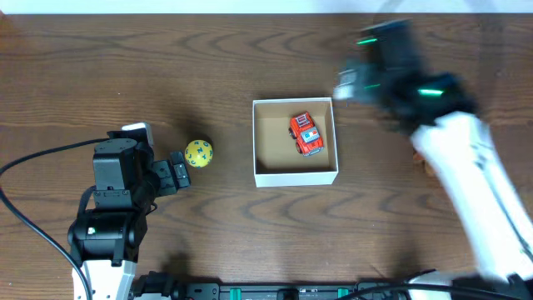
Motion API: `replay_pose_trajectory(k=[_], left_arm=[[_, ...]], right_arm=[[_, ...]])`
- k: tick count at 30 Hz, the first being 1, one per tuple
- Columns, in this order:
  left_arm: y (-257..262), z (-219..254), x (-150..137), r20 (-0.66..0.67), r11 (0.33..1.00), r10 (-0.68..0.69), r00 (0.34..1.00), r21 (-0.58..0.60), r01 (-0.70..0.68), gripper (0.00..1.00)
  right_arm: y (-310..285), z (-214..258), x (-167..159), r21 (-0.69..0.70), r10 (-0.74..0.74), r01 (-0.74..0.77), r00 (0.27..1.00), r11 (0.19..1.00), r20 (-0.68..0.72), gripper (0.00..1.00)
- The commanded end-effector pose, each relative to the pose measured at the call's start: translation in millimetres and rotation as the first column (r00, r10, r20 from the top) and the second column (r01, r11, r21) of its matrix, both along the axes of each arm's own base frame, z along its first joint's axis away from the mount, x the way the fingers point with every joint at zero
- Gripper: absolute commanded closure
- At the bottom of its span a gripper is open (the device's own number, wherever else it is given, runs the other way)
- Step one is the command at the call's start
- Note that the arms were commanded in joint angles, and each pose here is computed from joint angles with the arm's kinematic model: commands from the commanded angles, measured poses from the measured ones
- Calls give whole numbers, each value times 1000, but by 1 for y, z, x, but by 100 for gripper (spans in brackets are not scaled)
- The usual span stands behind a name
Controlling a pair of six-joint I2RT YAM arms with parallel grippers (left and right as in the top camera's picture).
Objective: Pack container
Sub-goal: 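Move the right gripper to the brown plush bear and grasp it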
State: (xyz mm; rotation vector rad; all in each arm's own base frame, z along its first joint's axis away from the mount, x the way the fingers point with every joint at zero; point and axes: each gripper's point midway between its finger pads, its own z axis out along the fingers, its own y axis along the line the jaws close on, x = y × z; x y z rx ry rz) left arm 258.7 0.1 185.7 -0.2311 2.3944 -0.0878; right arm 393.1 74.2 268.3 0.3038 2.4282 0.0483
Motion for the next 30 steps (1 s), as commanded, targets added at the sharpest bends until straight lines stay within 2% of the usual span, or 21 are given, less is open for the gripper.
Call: replay_pose_trajectory(k=[1,4,9,17,19,21,23,25,28,29,30], left_arm=[[0,9,3,22,1000,-11,1000,8,10,2],[0,8,3,19,1000,-11,1000,8,11,2],[0,6,4,11,1000,-13,1000,5,13,2],[0,4,4,3,1000,-13,1000,5,13,2],[0,4,4,3,1000,-13,1000,5,13,2],[0,4,4,3,1000,-13,1000,5,13,2],[0,4,4,3,1000,-13,1000,5,13,2],[0,4,4,3,1000,-13,1000,5,13,2],[0,4,4,3,1000,-13,1000,5,13,2],[0,4,4,3,1000,-13,1000,5,13,2],[0,5,4,4,1000,-13,1000,5,13,2]], right_arm=[[-80,-10,-9,-54,-174,171,982,984,-71,8],[-129,-39,-21,-98,-186,170,965,981,-185,7],[-174,-96,-36,-115,-198,169,921,979,-335,5],[-189,-177,-43,-80,-151,129,848,989,-508,5],[-189,-192,-44,-73,-145,126,828,989,-542,10],[-187,-206,-45,-61,-135,122,807,991,-576,22],[-182,-217,-47,-32,-114,118,791,992,-602,42],[-178,-224,-48,-12,-99,116,780,993,-618,53],[-176,-228,-51,-4,-91,115,767,993,-636,86],[-176,-228,-53,-3,-90,115,763,993,-640,95],[-176,-227,-54,-2,-90,115,760,993,-644,99]])
